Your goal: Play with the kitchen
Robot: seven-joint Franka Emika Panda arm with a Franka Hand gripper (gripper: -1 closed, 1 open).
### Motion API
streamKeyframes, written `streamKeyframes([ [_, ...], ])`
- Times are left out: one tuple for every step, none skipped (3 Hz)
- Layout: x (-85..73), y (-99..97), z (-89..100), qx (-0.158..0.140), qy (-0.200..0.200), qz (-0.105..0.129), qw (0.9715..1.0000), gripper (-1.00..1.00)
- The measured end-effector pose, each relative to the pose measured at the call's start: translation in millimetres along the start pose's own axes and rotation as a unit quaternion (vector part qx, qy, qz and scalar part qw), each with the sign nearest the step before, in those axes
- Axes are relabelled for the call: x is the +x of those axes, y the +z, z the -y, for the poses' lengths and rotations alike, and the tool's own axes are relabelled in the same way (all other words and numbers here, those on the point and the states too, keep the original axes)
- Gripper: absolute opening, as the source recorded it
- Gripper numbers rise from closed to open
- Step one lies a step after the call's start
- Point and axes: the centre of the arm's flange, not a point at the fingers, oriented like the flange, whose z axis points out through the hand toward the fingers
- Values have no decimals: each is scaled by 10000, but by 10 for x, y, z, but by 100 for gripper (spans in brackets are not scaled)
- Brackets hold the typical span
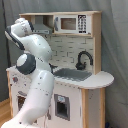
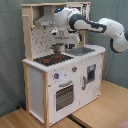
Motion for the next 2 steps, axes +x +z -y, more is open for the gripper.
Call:
streamKeyframes([
  [227, -22, 263, -180, -328, -268, 9989, -100],
  [411, -82, 581, -347, -668, -555, 9956, -100],
])
